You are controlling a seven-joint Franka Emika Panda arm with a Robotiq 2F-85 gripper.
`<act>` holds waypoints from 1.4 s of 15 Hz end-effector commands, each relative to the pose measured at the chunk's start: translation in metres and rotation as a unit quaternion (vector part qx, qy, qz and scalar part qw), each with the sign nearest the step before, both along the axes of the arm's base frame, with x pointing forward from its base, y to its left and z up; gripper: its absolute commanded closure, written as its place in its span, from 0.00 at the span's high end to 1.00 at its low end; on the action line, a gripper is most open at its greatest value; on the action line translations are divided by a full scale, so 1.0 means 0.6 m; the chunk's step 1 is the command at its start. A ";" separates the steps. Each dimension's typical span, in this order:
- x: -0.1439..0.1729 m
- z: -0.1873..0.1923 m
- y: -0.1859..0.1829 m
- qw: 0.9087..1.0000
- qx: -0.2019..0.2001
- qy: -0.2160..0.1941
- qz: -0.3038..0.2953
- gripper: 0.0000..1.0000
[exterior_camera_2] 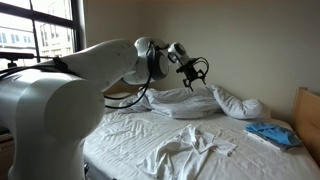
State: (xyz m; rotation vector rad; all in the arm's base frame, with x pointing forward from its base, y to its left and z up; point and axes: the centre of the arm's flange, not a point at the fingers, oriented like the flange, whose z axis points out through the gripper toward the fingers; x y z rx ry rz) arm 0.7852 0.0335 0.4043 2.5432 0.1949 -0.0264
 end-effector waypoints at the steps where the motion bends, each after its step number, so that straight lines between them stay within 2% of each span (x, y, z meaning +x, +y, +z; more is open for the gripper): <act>1: -0.027 -0.051 -0.037 0.998 0.057 0.019 0.020 1.00; 11: -0.002 -0.170 -0.111 0.983 0.154 0.101 0.003 1.00; 15: 0.002 -0.247 -0.146 0.967 0.202 0.158 -0.005 1.00; 17: 0.001 -0.280 -0.167 0.960 0.217 0.173 -0.015 1.00; 19: 0.012 -0.308 -0.198 0.962 0.219 0.157 -0.044 1.00; 20: 0.019 -0.317 -0.220 0.967 0.211 0.127 -0.063 1.00; 21: 0.027 -0.321 -0.242 0.967 0.218 0.108 -0.069 1.00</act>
